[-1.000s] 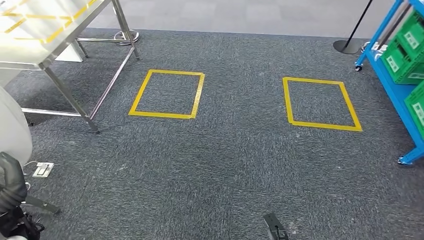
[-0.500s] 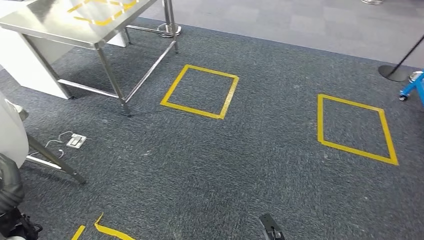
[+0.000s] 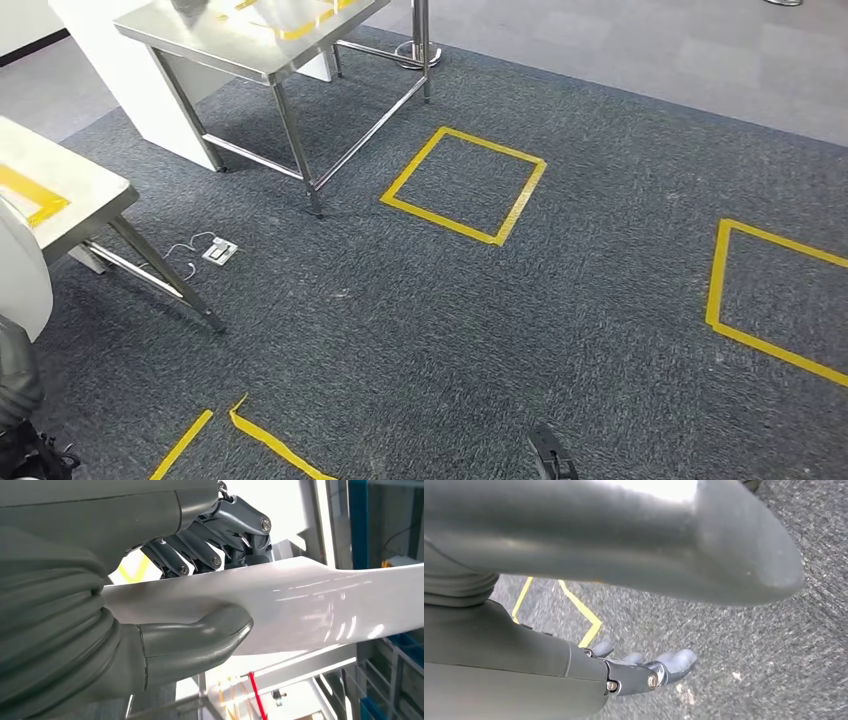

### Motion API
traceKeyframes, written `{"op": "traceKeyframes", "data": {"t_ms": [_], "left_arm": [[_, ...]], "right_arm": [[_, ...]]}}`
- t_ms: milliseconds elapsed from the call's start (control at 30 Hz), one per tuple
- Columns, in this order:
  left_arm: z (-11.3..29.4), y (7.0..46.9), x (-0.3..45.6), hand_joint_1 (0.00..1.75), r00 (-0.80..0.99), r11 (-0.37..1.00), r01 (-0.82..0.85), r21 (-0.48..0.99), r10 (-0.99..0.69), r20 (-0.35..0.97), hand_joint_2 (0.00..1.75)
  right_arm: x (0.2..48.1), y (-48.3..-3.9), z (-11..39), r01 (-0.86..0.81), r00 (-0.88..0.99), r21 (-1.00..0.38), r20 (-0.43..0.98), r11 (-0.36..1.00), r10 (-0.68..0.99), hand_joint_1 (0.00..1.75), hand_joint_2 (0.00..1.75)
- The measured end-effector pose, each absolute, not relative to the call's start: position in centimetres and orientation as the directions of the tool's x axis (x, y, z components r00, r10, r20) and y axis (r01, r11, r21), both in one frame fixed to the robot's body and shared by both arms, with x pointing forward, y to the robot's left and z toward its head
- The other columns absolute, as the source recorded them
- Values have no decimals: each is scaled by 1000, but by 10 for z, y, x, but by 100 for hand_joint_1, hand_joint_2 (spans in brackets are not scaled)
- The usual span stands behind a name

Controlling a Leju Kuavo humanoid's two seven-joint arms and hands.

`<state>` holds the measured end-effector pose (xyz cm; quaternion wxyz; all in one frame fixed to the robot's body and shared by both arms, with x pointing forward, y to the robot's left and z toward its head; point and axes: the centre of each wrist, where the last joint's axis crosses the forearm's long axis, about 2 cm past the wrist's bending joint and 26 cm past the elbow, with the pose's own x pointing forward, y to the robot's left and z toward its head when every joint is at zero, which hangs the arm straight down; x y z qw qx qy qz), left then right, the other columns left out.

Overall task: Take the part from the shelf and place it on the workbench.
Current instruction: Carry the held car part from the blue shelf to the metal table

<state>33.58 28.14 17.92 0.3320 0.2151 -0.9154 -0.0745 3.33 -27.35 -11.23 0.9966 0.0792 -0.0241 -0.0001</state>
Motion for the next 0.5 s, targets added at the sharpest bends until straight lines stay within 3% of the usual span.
{"op": "traceKeyframes", "data": {"t_ms": [500], "left_arm": [[183, 279, 340, 175, -684, 895, -345, 282, -445, 577, 175]], "right_arm": [[34, -273, -112, -3, 999, 163, 54, 987, -6, 0, 0]]}}
